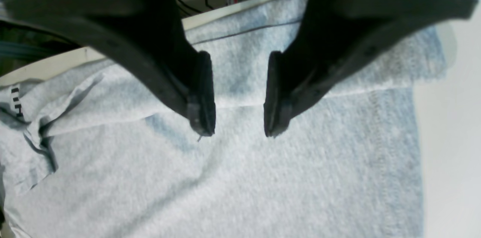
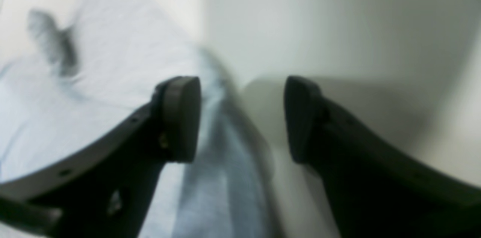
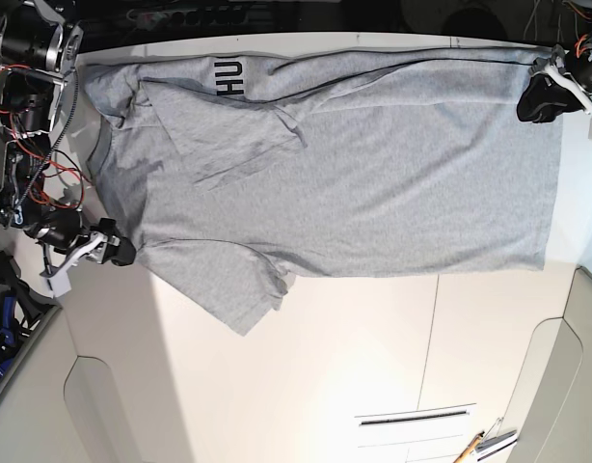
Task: Fold the T-shirt properly
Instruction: 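Move both grippers to the opposite side edge and pinch it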
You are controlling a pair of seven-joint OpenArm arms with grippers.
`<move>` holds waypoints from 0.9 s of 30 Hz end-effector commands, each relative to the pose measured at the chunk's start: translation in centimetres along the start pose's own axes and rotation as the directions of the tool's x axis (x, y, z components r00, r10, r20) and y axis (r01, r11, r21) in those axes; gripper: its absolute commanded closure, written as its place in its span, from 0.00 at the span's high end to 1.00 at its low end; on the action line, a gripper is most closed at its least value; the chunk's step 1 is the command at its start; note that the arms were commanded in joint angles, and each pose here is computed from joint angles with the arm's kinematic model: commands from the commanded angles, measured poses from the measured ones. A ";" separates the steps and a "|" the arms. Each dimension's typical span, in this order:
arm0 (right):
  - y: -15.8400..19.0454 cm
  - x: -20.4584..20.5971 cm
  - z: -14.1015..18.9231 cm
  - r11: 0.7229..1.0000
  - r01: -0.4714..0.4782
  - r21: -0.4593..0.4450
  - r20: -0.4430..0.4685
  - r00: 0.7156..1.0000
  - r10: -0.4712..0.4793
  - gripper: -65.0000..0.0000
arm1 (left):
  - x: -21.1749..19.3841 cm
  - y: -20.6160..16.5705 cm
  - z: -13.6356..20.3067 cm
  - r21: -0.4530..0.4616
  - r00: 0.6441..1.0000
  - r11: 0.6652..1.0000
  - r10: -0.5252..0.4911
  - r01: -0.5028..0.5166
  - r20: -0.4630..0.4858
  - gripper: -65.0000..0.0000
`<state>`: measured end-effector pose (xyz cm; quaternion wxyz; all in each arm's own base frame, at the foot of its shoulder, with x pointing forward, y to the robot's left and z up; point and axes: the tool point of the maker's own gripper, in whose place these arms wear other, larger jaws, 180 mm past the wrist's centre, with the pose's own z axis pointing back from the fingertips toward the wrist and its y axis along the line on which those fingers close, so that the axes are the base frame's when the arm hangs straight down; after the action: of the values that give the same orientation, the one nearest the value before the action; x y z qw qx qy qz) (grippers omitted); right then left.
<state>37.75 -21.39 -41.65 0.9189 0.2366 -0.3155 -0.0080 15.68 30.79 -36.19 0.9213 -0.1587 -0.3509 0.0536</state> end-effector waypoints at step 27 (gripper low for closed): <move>0.9 -2.5 -1.3 0.991 -0.131 -0.022 -0.166 0.978 0.126 0.00 | 16.4 8.1 -2.4 0.248 0.933 0.969 -0.101 0.012 0.346 0.39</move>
<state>37.06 -18.57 -42.95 0.9307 0.2270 -0.2816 0.0548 28.67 40.61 -32.57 0.8710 -0.0290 -0.4784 0.1080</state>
